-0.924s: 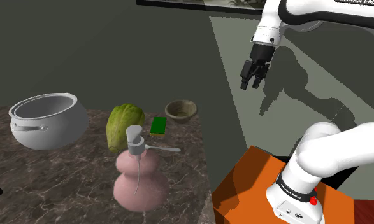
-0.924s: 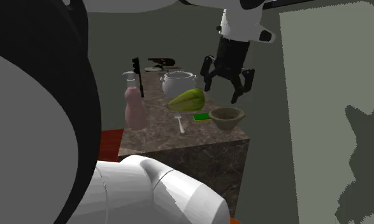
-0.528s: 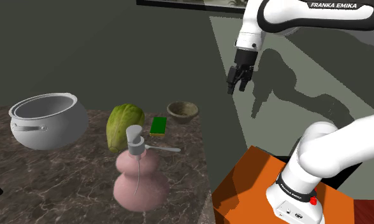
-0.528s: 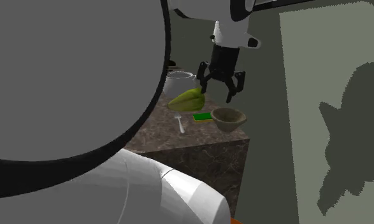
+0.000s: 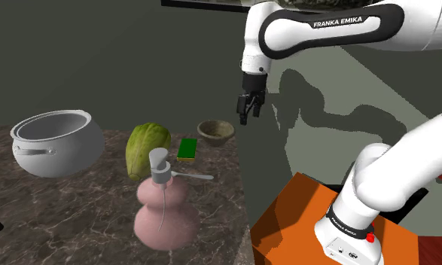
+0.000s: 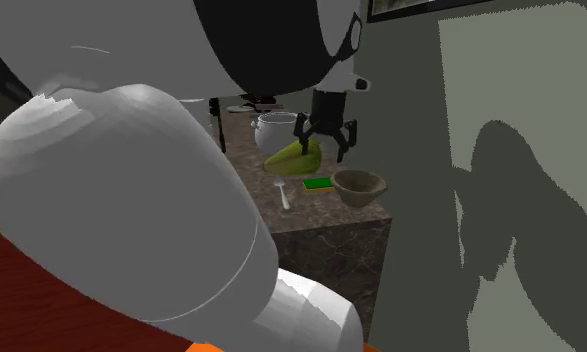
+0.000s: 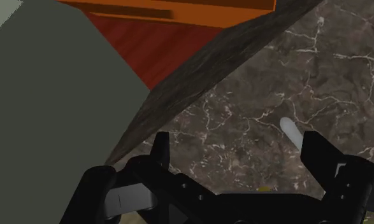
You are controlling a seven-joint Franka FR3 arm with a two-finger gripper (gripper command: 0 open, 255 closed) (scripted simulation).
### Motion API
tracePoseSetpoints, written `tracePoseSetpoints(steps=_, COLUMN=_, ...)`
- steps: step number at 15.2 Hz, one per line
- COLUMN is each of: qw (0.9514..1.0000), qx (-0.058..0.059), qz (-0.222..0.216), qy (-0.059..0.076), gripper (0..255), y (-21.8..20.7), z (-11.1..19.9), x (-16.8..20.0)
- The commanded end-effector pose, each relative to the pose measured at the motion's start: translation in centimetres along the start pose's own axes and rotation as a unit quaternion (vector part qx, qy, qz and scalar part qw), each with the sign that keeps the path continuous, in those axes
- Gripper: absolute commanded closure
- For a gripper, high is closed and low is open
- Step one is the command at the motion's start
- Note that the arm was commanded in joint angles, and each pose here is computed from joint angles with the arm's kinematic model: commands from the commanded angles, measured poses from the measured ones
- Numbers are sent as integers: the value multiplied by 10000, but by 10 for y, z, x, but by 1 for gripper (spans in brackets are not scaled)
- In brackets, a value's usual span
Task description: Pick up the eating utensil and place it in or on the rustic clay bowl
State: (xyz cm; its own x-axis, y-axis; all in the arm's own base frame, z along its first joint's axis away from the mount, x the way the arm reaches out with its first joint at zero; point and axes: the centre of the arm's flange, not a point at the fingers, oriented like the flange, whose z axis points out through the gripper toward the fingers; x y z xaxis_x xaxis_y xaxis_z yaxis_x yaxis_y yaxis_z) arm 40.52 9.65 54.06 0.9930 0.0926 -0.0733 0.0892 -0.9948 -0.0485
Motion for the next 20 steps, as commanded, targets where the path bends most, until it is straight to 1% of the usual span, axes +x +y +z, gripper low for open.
tracePoseSetpoints(steps=1, qw=9997, qx=-108, qz=-212, qy=-60, gripper=0, y=-18, z=13, x=19)
tracePoseSetpoints(steps=5, qw=9974, qx=-328, qz=-619, qy=-184, gripper=0, y=-57, z=41, x=54)
tracePoseSetpoints(steps=10, qw=9912, qx=-603, qz=-1126, qy=-339, gripper=0, y=-108, z=79, x=93)
tracePoseSetpoints(steps=15, qw=9815, qx=-875, qz=-1629, qy=-493, gripper=0, y=-161, z=121, x=125)
tracePoseSetpoints(steps=20, qw=9683, qx=-1144, qz=-2126, qy=-645, gripper=0, y=-214, z=166, x=150)
